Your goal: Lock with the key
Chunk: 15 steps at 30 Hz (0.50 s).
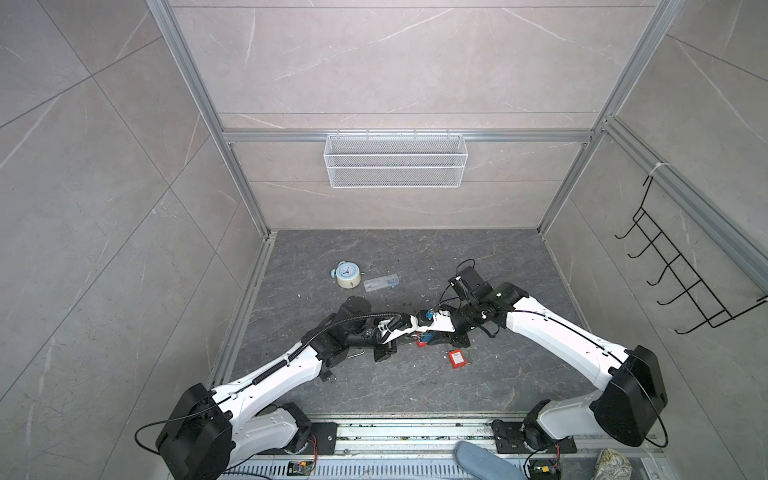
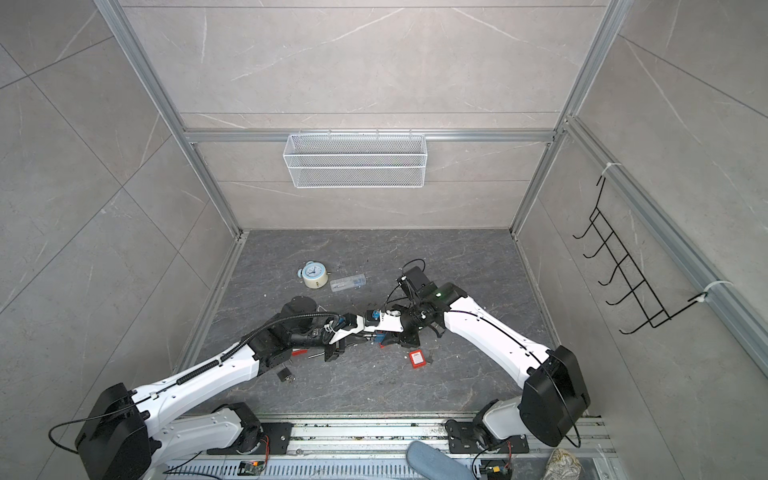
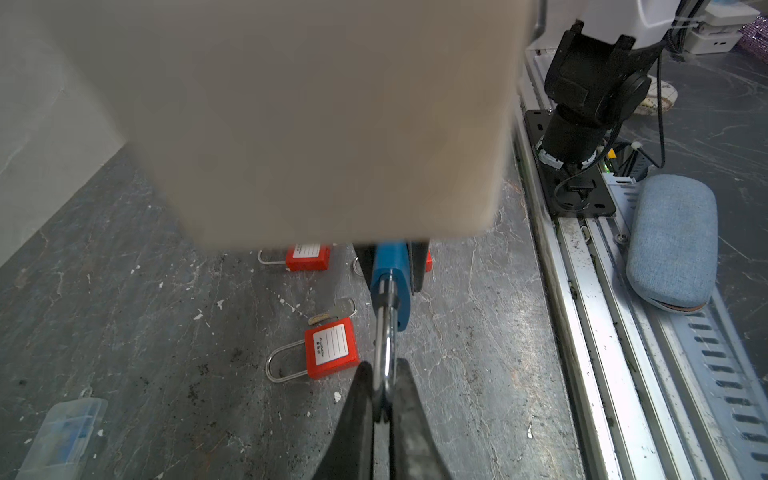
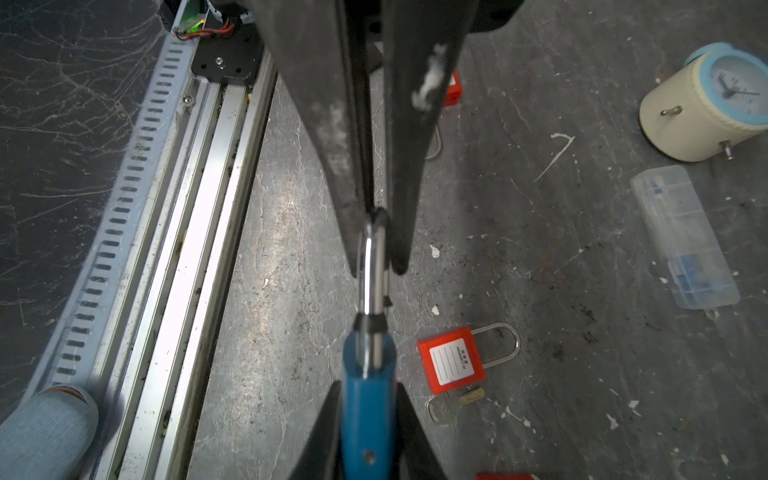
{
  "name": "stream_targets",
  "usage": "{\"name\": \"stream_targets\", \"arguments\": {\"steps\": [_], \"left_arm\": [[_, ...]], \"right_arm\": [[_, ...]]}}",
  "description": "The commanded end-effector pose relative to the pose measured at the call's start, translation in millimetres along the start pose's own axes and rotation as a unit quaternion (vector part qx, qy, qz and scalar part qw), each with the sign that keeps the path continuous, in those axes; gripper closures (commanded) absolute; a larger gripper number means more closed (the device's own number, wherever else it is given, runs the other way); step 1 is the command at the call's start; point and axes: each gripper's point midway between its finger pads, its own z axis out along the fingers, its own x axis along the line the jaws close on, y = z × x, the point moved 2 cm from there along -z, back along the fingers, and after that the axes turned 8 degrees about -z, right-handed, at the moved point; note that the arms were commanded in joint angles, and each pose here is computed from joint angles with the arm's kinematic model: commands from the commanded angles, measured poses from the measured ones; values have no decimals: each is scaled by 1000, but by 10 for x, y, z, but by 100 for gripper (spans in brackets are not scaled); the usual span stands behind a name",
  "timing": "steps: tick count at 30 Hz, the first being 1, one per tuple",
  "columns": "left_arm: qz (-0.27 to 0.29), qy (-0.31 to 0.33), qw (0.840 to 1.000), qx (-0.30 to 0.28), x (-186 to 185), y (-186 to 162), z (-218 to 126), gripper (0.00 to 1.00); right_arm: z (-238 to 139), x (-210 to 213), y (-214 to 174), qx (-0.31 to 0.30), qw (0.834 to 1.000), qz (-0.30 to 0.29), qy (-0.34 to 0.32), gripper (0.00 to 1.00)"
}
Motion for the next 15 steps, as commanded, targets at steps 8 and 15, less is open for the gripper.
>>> {"name": "stream_targets", "arguments": {"steps": [8,15], "left_arm": [[96,-15,993,-71,-225,341,126,100],[55,-24,995,-84,-227,313,195,100]], "right_arm": [[-144,-78,791,-155,986,-41,46,96],[-139,-286,823,-151,986,-61,-39,98]]}}
